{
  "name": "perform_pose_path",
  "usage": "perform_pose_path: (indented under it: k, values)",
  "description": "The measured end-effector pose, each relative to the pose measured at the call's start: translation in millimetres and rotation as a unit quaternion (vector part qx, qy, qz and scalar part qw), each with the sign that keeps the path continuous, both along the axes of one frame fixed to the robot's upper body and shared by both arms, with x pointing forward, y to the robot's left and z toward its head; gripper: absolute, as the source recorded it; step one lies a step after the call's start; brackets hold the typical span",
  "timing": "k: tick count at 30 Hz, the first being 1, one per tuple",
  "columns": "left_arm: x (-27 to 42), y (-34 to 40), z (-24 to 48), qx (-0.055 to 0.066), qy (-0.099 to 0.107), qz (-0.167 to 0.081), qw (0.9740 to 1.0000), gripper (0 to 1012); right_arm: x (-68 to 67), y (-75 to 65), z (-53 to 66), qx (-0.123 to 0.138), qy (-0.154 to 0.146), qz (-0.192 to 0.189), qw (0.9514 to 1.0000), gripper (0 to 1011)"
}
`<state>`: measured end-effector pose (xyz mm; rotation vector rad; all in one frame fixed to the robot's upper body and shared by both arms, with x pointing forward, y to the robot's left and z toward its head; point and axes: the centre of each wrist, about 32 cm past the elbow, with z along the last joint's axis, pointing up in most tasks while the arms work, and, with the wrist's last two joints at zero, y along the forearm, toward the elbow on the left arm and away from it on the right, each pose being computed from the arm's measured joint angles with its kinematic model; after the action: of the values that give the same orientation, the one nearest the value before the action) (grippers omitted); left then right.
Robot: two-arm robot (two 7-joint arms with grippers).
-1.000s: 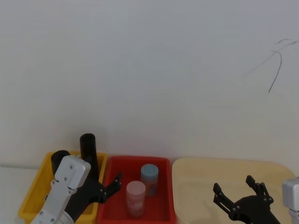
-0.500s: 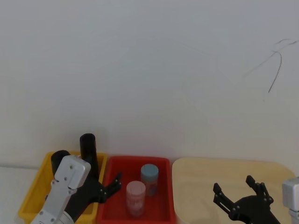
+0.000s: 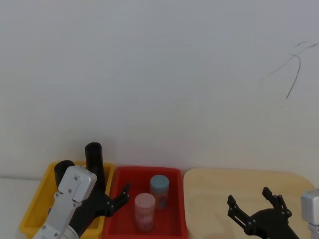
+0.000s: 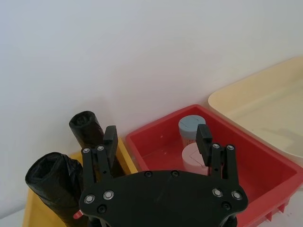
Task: Pick up the garbage bag with the one hand and transfer it to the other hand.
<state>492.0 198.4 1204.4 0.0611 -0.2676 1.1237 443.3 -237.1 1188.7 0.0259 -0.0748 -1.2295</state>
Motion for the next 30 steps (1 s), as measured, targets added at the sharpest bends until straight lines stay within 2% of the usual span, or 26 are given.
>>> perform_pose_path:
  k: [26, 30]
  values:
    - [0.1, -0.4, 0.2, 0.0, 0.0, 0.0, 1.0, 1000, 0.0, 0.0, 0.0, 0.0, 0.0, 0.0, 1.0, 1001]
    - [2.1, -1.3, 1.2, 0.003, 0.001, 0.001, 1.0, 1000, 0.0, 0.0, 0.0, 0.0, 0.0, 0.0, 1.0, 1001]
